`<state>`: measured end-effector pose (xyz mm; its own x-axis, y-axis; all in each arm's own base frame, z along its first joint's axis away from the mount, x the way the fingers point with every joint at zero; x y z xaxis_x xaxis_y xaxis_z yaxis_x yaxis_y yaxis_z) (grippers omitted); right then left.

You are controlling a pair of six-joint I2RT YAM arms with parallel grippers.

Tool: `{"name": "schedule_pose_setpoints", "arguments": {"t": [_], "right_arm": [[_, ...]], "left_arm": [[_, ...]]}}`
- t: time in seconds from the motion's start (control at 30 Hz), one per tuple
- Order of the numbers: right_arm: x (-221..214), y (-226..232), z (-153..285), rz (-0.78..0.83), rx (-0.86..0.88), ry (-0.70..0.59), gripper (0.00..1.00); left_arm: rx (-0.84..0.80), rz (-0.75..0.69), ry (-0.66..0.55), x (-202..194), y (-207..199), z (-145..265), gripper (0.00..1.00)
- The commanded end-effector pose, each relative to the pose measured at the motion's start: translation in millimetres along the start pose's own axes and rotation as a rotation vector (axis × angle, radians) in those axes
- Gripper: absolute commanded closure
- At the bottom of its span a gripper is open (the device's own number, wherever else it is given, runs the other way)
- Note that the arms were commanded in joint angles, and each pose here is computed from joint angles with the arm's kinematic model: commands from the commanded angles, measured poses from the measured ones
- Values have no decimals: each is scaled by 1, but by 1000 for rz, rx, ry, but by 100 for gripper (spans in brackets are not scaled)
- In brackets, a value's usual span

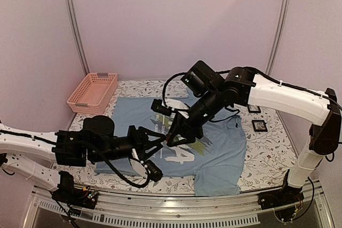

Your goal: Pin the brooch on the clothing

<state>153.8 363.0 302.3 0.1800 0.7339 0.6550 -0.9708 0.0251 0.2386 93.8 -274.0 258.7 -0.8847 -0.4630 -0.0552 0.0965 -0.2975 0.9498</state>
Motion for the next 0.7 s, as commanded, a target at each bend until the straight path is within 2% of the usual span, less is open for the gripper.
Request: {"name": "schedule_pose_setpoints", "arguments": {"t": [0.0,0.07,0.67], "right_arm": [[2,1,-5,11,8,19,59],[1,0,-6,11,8,24,59],[4,1,-6,26,17,23,59]], "left_arm": [[67,-16,1,5,14,-1,65],[78,-12,12,4,15,-1,68],[58,-3,8,4,10,-7,76]]}}
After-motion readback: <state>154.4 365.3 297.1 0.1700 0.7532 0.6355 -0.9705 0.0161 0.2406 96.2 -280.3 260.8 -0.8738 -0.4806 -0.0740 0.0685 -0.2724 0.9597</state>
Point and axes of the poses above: each gripper's point midway between its finger pads, its own z axis back along the fingers, its own y axis along the line the jaws close on, x = y × z, the point moved 9 cm from there along z, back along the fingers, and after that the axes turned 1 degree about -z, right-handed, at the moved point
